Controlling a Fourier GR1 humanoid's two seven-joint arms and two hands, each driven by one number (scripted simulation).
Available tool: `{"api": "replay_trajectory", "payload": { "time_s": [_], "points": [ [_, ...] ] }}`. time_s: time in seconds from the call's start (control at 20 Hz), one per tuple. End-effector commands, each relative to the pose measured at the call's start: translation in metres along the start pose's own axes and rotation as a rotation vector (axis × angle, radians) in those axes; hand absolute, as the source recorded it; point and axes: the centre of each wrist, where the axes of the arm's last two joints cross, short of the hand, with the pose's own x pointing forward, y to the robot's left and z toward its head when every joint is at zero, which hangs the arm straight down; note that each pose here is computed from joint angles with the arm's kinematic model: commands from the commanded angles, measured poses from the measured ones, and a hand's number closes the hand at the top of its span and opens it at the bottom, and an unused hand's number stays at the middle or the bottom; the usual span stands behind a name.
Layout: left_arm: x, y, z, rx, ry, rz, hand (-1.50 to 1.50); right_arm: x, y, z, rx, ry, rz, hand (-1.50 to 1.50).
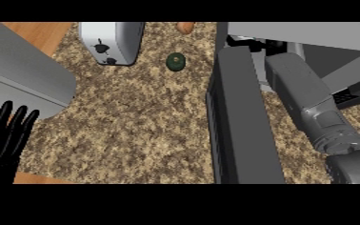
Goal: Pick up the milk, place it into the microwave and close the microwave
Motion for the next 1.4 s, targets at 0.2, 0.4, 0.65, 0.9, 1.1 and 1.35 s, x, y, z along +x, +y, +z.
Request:
{"api": "replay_trajectory", "payload": {
  "time_s": [0.2, 0.4, 0.65, 0.9, 1.1, 1.35],
  "points": [
    [0.002, -0.003, -0.011, -0.039, 0.006, -0.050, -1.50, 0.002, 0.002, -0.001, -0.082, -0.050, 0.274, -1.50],
    [0.001, -0.012, -0.018, -0.061, 0.012, -0.053, -1.50, 0.005, 0.008, -0.001, -0.088, -0.051, 0.301, -1.50],
    [-0.004, -0.012, -0.023, -0.071, 0.005, -0.053, -1.50, 0.009, 0.018, 0.000, 0.003, 0.038, 0.170, -1.50],
    [-0.006, -0.021, -0.024, -0.094, 0.012, -0.036, -1.50, 0.007, 0.024, 0.005, 0.057, 0.051, 0.087, -1.50],
    [-0.010, -0.026, -0.025, -0.089, 0.016, -0.030, -1.50, 0.005, 0.011, 0.000, 0.063, 0.073, 0.059, -1.50],
    [-0.010, -0.029, -0.026, -0.087, 0.025, -0.065, -1.50, -0.006, 0.016, 0.013, 0.077, 0.095, 0.065, -1.50]
  ]
}}
